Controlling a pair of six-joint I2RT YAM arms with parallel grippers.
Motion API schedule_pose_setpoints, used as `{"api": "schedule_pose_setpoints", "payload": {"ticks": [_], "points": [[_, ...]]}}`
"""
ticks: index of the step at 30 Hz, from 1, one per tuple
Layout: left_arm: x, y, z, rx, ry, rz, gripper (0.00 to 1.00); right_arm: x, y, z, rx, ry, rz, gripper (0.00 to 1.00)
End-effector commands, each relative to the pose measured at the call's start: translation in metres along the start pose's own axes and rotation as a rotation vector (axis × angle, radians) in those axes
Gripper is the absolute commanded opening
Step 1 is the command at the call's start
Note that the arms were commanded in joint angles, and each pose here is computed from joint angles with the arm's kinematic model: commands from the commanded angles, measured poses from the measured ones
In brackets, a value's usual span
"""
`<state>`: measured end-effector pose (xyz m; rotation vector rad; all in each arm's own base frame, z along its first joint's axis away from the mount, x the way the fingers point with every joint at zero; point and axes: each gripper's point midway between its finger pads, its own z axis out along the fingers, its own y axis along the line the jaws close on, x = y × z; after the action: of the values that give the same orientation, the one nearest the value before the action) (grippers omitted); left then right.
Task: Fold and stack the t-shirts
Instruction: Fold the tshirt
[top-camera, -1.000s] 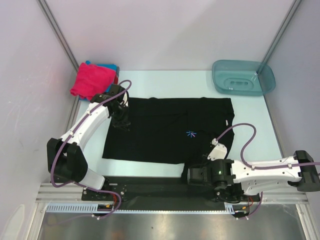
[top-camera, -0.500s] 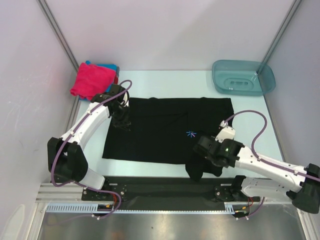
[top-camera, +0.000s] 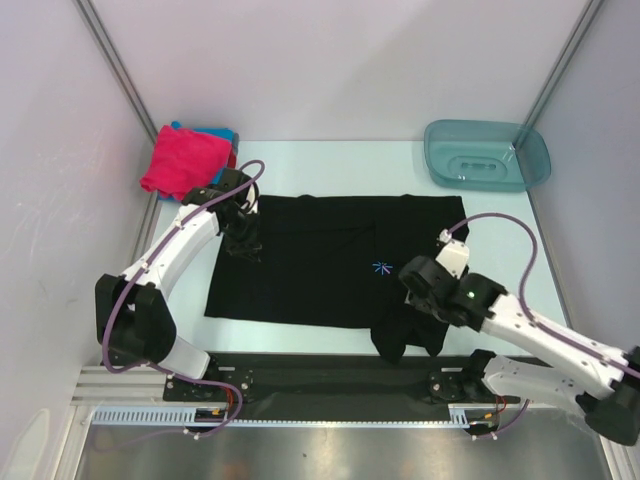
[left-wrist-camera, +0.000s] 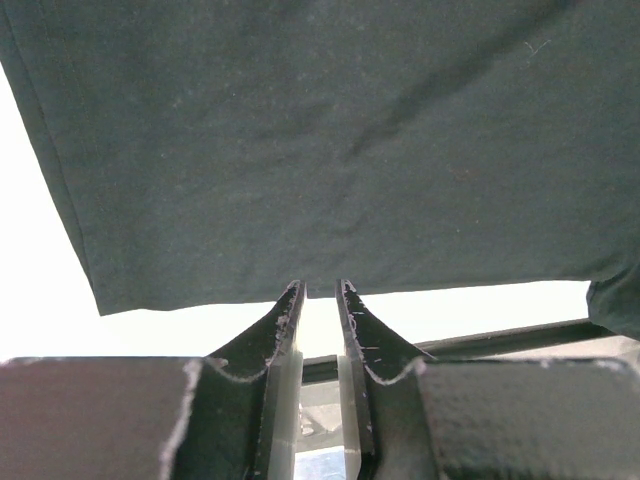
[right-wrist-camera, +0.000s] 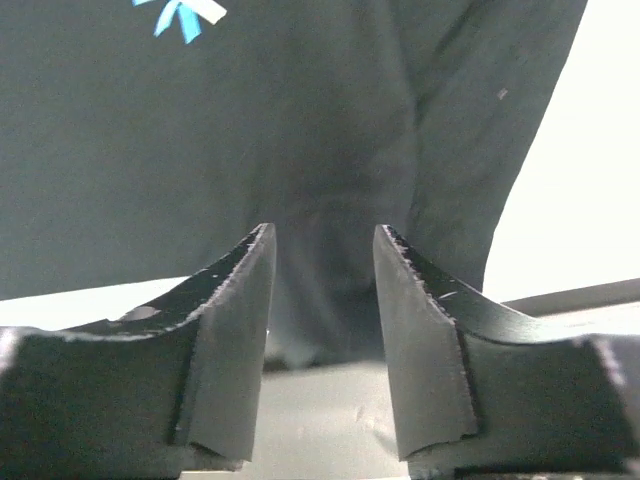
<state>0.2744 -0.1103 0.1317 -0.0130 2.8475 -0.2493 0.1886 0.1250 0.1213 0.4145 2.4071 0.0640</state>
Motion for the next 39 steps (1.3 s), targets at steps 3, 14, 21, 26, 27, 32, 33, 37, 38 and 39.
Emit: {"api": "schedule_pose_setpoints", "payload": {"ticks": [3,14,21,26,27,32,33,37,38,39], "points": [[-0.007,-0.001,-0.001,0.012,-0.018,0.011,0.23,0.001,-0.007,-0.046,-0.091,0.003,0.069,0.54],[-0.004,-0.001,0.001,0.017,-0.006,0.013,0.23,0.055,0.011,-0.036,-0.099,0.099,0.075,0.55],[-0.005,-0.001,0.001,0.02,-0.007,0.015,0.23,0.074,0.006,-0.034,-0.076,0.118,0.061,0.56],[-0.004,-0.001,0.002,0.021,-0.005,0.016,0.23,0.077,0.004,-0.032,-0.069,0.118,0.051,0.54],[-0.004,-0.002,0.001,0.021,-0.007,0.016,0.23,0.078,0.003,-0.031,-0.061,0.12,0.052,0.51],[-0.004,-0.002,0.002,0.022,-0.005,0.016,0.23,0.082,-0.003,-0.027,-0.033,0.127,0.04,0.37],[-0.003,-0.002,0.002,0.021,-0.002,0.016,0.23,0.082,-0.004,-0.027,-0.027,0.127,0.046,0.29],[-0.004,-0.002,0.002,0.021,-0.002,0.016,0.23,0.08,-0.005,-0.025,-0.024,0.119,0.05,0.12],[-0.003,-0.001,0.003,0.02,0.001,0.016,0.23,0.078,-0.006,-0.026,-0.024,0.114,0.048,0.07],[-0.003,-0.001,0.003,0.02,0.001,0.014,0.23,0.074,-0.005,-0.026,-0.027,0.099,0.051,0.01]]}}
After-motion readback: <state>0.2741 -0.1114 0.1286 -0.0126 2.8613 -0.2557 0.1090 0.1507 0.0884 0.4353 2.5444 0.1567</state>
